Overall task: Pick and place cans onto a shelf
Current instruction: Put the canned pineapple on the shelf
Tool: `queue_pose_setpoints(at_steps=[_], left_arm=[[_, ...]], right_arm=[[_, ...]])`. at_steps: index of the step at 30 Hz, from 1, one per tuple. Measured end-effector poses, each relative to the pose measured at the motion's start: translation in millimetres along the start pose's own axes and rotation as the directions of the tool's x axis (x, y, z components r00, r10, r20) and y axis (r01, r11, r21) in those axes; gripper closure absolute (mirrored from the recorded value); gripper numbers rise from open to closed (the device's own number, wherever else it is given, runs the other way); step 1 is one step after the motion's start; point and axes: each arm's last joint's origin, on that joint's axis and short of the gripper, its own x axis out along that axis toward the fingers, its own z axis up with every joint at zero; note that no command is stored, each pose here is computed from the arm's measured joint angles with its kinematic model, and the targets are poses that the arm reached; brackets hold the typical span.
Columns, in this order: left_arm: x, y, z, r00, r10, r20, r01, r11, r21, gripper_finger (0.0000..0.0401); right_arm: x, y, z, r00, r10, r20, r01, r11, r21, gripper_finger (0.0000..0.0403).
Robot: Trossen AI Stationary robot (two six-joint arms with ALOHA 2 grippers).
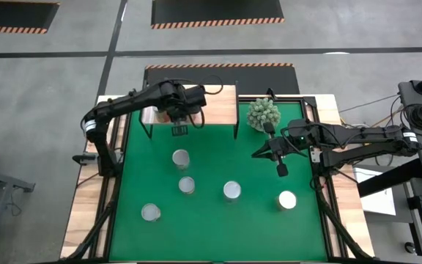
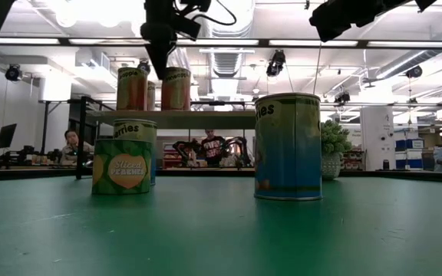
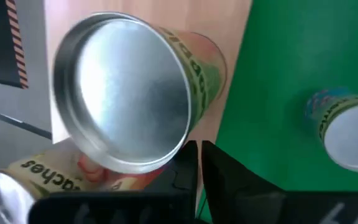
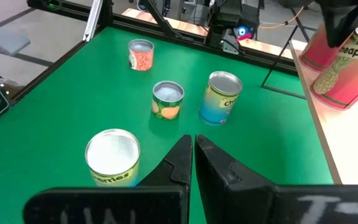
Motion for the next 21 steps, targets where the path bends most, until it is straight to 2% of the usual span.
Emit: queue_pose_setpoints(at_steps=[6, 11, 14, 16, 21], left_arm=[[-14, 5, 1, 0.998, 0.000, 0.059, 0.003, 0.998, -0.058, 0.0400], [-35, -2, 3, 0.978, -0.132, 0.158, 0.149, 0.984, -0.101, 0.0400], [-47, -17, 2, 0.961, -0.165, 0.221, 0.185, 0.980, -0.072, 0.0401], [-54, -33, -2, 0.950, -0.175, 0.260, 0.186, 0.982, -0.016, 0.0401], [-64, -76, -19, 0.871, -0.212, 0.443, 0.184, 0.977, 0.106, 0.0401]], right_arm=[[0, 0, 0, 1.000, 0.000, 0.000, 0.000, 1.000, 0.001, 0.0394], [0, 0, 0, 1.000, 0.001, -0.004, -0.001, 1.000, 0.012, 0.0394], [0, 0, -1, 1.000, -0.013, -0.008, 0.013, 0.999, 0.032, 0.0394], [0, -1, -1, 0.999, -0.041, -0.015, 0.042, 0.998, 0.051, 0.0394], [4, -4, -2, 0.991, -0.125, -0.046, 0.130, 0.980, 0.148, 0.0394]])
